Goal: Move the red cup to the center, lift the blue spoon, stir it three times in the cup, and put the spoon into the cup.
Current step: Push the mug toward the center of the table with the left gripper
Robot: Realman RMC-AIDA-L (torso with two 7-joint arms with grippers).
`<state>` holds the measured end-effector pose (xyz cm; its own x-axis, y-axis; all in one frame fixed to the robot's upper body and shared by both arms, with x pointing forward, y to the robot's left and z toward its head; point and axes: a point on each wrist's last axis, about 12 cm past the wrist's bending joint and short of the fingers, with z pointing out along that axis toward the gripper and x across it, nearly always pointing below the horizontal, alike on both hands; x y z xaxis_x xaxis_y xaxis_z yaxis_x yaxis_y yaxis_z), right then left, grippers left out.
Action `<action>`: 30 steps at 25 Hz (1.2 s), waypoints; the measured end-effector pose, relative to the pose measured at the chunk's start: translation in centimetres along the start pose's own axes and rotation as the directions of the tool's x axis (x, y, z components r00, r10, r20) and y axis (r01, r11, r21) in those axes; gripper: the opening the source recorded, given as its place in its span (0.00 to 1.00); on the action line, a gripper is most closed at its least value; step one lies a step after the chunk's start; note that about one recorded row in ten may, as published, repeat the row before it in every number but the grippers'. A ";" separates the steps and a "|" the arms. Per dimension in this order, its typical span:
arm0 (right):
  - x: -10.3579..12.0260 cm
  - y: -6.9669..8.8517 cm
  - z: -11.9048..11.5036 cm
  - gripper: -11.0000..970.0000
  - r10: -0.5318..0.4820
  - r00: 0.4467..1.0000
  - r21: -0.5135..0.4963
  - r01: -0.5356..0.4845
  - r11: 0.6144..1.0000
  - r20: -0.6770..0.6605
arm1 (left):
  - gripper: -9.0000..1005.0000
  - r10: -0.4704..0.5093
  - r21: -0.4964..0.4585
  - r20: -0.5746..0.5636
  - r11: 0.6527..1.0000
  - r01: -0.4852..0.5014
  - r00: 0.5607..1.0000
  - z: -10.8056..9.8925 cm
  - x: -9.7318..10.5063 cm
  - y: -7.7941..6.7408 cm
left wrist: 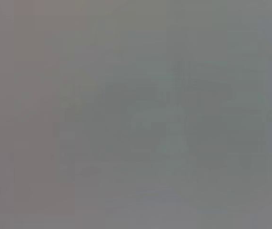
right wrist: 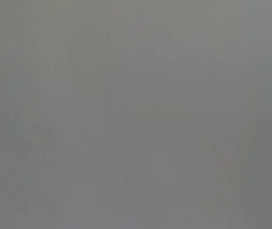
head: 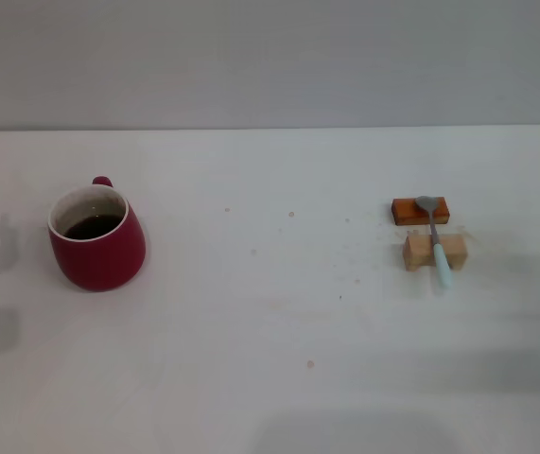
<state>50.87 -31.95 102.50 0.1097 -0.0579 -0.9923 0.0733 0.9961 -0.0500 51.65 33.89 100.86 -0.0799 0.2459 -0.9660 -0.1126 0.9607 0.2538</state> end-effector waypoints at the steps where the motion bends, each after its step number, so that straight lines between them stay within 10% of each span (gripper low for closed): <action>1: 0.0 0.0 -0.1 0.69 0.000 1.000 0.002 0.000 1.000 -0.001 | 0.64 0.037 0.023 -0.010 0.999 -0.036 0.999 0.0 0.1 -0.2; 14: 0.1 -0.2 -0.2 0.69 -0.001 1.000 0.007 0.001 1.000 -0.005 | 0.12 0.149 0.104 -0.042 0.984 -0.144 0.988 0.1 0.7 -0.6; 30: 0.1 -0.2 -0.3 0.69 -0.002 1.000 0.004 0.002 1.000 -0.005 | 0.01 0.319 0.270 -0.006 0.913 -0.306 0.948 1.6 0.0 -3.3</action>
<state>50.60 -32.09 102.34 0.1042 -0.0592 -0.9928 0.0775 0.9957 -0.0512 53.57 30.94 99.91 -0.1174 0.5387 -0.8343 0.1892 0.8368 0.5137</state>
